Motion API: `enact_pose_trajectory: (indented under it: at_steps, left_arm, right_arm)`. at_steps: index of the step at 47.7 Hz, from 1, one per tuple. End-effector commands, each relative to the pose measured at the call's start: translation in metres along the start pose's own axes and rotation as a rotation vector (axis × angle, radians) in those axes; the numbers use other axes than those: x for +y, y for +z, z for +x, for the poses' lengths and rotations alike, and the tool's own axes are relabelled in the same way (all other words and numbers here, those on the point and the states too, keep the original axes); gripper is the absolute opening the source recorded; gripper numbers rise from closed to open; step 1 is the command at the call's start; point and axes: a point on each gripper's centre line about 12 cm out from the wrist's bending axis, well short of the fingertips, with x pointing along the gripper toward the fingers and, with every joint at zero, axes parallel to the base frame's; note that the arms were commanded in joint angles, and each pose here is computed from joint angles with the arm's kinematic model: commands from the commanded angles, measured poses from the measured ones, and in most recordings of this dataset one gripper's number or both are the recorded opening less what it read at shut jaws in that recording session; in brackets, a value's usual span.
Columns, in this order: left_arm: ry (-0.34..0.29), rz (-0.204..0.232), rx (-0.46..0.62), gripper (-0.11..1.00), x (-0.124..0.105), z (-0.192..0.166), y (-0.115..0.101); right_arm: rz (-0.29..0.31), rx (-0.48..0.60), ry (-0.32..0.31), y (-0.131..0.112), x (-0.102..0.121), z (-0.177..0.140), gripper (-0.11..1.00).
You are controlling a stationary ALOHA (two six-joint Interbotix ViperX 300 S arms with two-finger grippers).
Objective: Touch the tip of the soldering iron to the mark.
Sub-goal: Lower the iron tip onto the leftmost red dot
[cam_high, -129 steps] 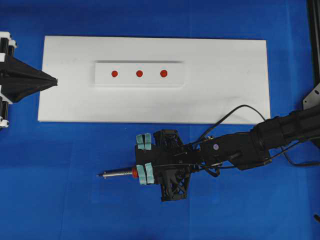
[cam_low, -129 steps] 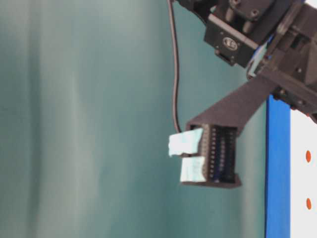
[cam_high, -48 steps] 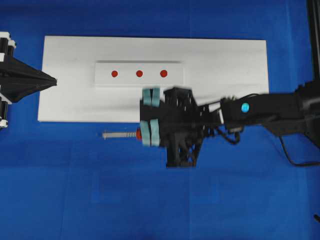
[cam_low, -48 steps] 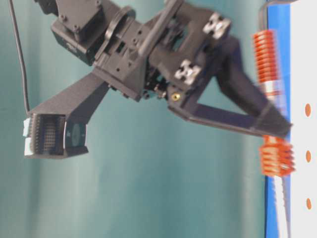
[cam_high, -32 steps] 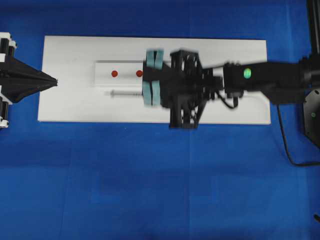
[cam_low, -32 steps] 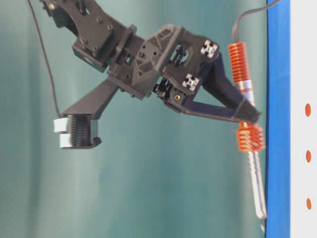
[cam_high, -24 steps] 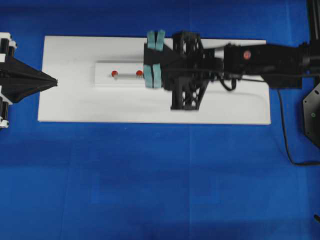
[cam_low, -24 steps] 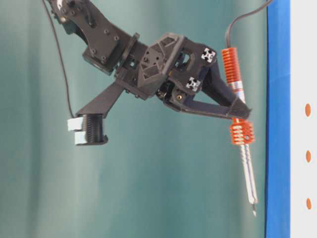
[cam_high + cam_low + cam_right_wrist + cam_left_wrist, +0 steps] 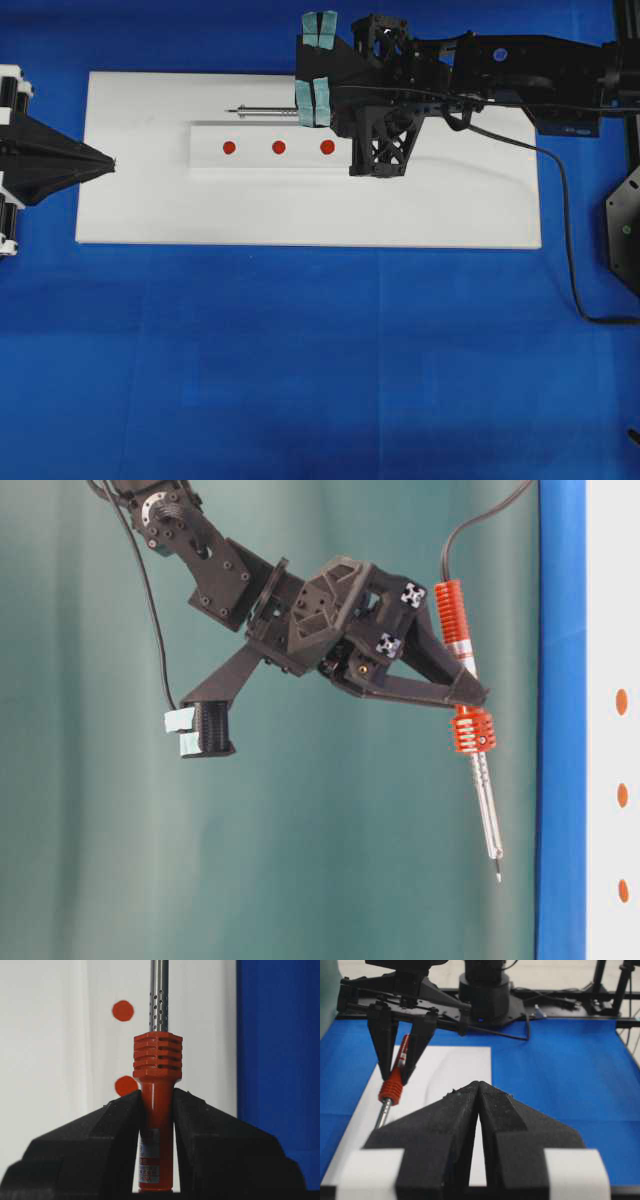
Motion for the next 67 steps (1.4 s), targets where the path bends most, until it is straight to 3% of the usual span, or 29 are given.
enact_pose_trajectory:
  at_steps: [1, 20, 43, 67]
  left_arm:
    - [0.0, 0.002, -0.014, 0.02, 0.0, 0.002, 0.004]
    - [0.0, 0.005, -0.014, 0.02, 0.0, 0.002, 0.004]
    - [0.001, 0.005, -0.026, 0.02, 0.0, 0.002, 0.006]
    - [0.0, 0.005, -0.026, 0.02, 0.0, 0.002, 0.006]
  right_arm:
    - [0.012, -0.07, 0.0, 0.017, -0.003, -0.018, 0.07]
    - [0.019, -0.056, 0.016, 0.016, 0.002, -0.018, 0.07]
    - [0.02, 0.137, 0.047, 0.002, 0.011, -0.026, 0.07]
    - [0.024, 0.117, 0.045, 0.007, 0.011, -0.027, 0.07]
